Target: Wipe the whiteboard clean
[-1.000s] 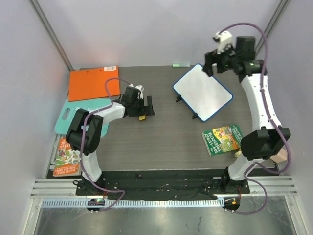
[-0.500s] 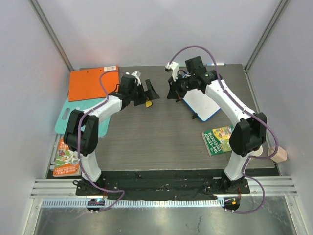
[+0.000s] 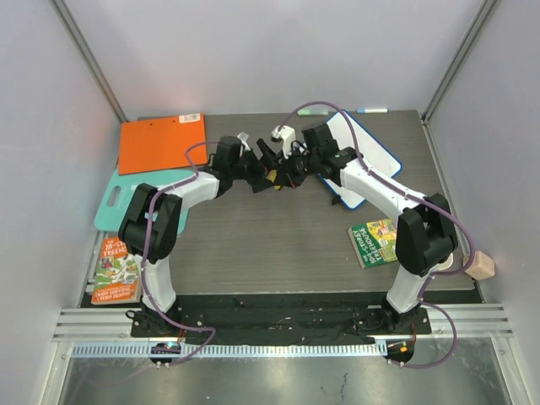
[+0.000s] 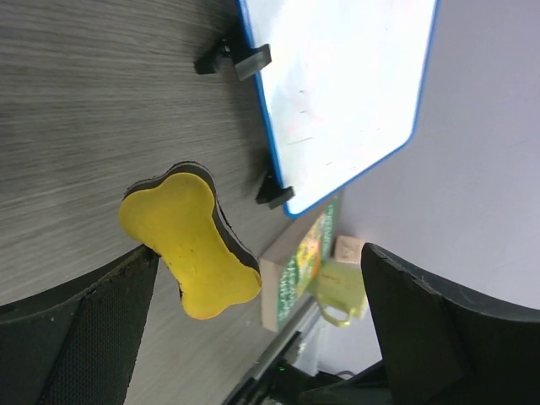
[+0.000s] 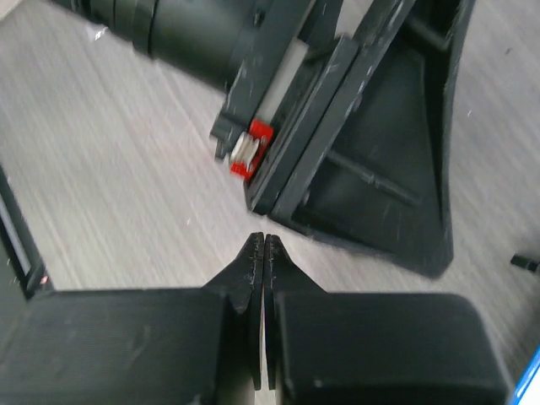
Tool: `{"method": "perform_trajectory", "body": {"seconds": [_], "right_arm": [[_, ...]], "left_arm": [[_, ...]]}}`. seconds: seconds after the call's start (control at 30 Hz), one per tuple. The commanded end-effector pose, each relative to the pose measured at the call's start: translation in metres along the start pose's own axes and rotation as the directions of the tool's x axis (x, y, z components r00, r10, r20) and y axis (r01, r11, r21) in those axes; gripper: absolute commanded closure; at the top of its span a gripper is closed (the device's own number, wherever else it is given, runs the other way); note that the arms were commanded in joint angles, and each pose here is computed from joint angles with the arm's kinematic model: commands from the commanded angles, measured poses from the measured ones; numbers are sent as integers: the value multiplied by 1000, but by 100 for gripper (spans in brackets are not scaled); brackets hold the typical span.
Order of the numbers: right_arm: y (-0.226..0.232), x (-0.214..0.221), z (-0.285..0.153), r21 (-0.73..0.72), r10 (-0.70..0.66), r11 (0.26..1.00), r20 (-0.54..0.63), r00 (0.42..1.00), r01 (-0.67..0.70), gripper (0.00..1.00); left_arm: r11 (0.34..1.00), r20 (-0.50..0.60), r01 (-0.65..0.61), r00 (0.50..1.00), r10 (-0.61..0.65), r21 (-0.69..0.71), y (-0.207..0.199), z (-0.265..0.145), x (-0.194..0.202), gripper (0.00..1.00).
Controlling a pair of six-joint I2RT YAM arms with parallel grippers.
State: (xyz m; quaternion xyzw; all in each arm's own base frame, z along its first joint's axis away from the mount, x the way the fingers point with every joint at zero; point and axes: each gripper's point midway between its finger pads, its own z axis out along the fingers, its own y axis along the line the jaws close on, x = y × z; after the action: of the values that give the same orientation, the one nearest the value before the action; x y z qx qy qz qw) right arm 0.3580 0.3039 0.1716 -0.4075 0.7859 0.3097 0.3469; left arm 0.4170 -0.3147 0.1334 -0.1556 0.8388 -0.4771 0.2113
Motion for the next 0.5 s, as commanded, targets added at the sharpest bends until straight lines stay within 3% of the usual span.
{"method": "perform_trajectory", "body": {"seconds": [0.0,0.07,0.23,0.47], "right_arm": [[-5,-52,-8,104,-62,994,165,984,45,99],[-12,-48,-5,134,-60,990,158,986,39,99],[-27,-32,-1,202,-60,979,122,991,35,99],[-47,-15,2,292,-65,956,79,995,39,99]], "left_arm": [[974,-26,89,996,-86,211,-49,-10,-2,0],[959,-72,124,991,-109,253,-54,-11,4,2],[902,-68,198,980,-186,384,-66,-26,-2,2],[900,-43,182,983,-180,396,-56,-50,-7,2]]}}
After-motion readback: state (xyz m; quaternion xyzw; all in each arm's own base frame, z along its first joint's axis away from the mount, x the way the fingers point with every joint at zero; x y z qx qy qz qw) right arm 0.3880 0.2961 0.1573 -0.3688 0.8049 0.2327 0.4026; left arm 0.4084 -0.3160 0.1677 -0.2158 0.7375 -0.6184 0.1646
